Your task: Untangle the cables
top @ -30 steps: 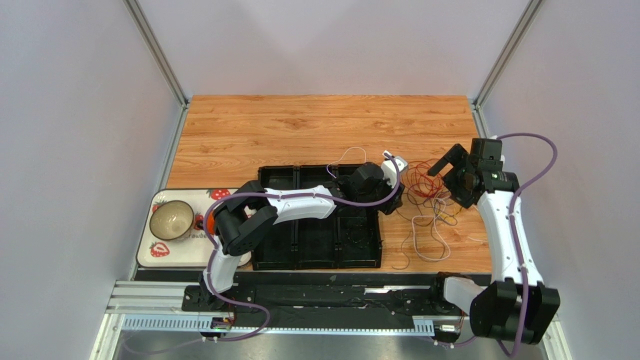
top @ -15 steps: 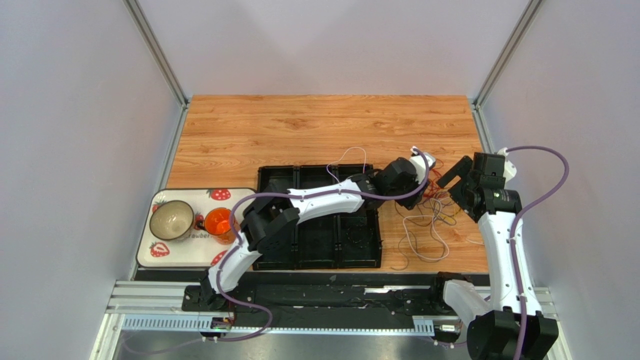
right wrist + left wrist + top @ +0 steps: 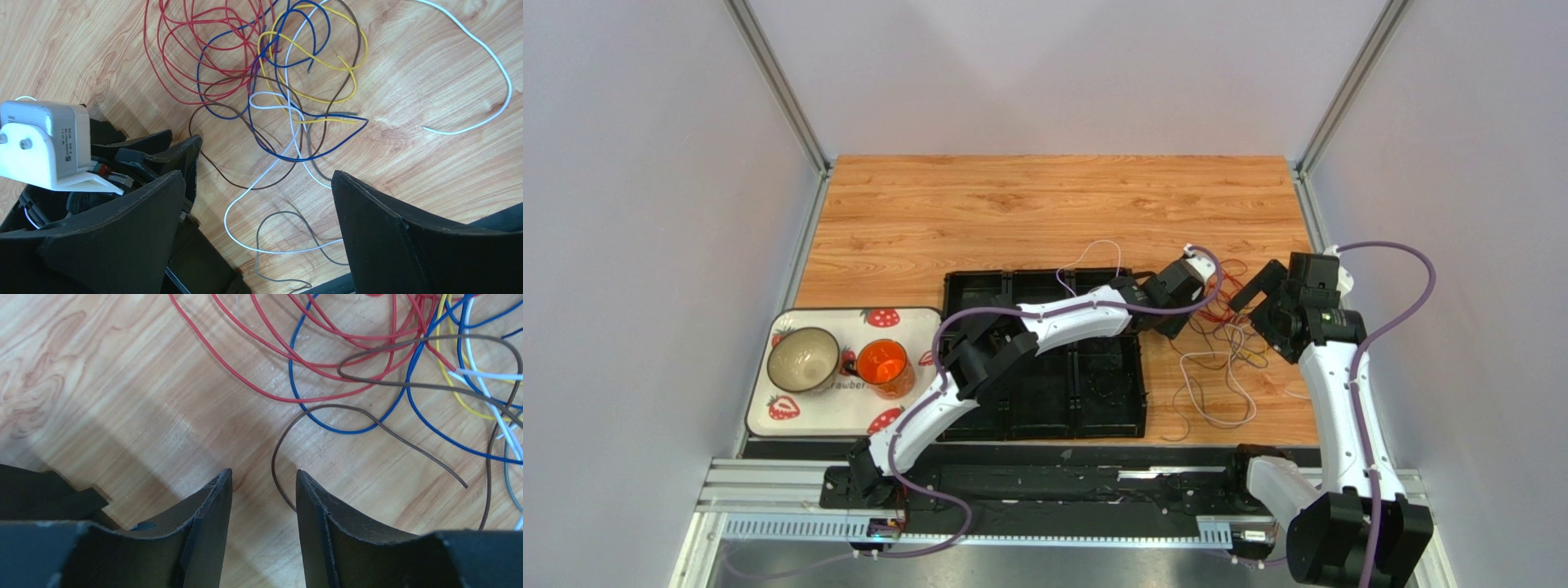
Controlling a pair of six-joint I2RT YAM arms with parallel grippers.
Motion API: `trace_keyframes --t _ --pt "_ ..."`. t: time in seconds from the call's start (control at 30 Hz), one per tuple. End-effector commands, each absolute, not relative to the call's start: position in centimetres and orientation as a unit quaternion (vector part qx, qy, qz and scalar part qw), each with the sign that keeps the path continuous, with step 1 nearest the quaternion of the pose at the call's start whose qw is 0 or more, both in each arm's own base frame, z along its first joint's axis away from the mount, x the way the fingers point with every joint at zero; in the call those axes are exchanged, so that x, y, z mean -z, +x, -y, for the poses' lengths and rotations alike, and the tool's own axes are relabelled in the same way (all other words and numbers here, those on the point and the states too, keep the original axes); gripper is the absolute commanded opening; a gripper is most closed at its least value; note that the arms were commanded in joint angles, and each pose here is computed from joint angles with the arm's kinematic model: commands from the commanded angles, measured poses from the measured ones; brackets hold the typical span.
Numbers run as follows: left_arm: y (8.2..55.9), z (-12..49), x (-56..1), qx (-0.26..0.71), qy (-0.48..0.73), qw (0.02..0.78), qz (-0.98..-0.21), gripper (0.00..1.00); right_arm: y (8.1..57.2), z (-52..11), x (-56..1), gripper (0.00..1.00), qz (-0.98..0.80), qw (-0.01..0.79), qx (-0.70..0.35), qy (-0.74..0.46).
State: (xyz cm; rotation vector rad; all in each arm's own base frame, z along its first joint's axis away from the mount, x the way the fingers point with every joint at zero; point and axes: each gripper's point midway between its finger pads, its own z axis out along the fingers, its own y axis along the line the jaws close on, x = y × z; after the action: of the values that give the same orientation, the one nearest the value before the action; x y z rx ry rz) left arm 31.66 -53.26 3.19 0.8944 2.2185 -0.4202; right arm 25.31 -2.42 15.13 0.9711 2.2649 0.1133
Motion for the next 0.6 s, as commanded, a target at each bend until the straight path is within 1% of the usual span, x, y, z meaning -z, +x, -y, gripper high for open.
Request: trace_keyframes --t 0.0,0.07,0.2,0.27,0.3,0.47,0.53,0.57 --pt "32.0 54.1 -4.1 0.162 0.349 0.359 -0.851 0.51 26.5 2.2 -15.3 0.94 -0.866 0.344 -0.055 0.357" --pt "31.9 54.4 -3.9 0.167 0.353 0.356 -0.849 0.5 26.6 2.2 -15.3 0.94 -0.867 0.344 -0.053 0.355" --pt "31.5 54.8 -3.6 0.181 0.359 0.348 -0.847 0.43 26.5 2.4 -15.4 0.94 -0.868 0.347 -0.048 0.353" --pt "31.2 55.0 -3.3 0.185 0.362 0.343 -0.847 0.43 26.5 2.4 -15.4 0.94 -0.868 0.348 -0.047 0.351" --pt "31.2 55.0 -3.1 0.185 0.362 0.341 -0.847 0.41 26.5 2.4 -15.4 0.94 -0.868 0.348 -0.048 0.351" --pt "31.1 55.2 -2.3 0.186 0.365 0.333 -0.849 0.37 26.5 2.3 -15.4 0.94 -0.868 0.347 -0.051 0.35" --pt "31.1 55.2 -2.1 0.185 0.365 0.333 -0.85 0.27 26.5 2.2 -15.4 0.94 -0.869 0.347 -0.053 0.349" --pt "31.1 55.2 -2.1 0.185 0.364 0.333 -0.85 0.19 26.5 2.2 -15.5 0.94 -0.868 0.348 -0.053 0.349"
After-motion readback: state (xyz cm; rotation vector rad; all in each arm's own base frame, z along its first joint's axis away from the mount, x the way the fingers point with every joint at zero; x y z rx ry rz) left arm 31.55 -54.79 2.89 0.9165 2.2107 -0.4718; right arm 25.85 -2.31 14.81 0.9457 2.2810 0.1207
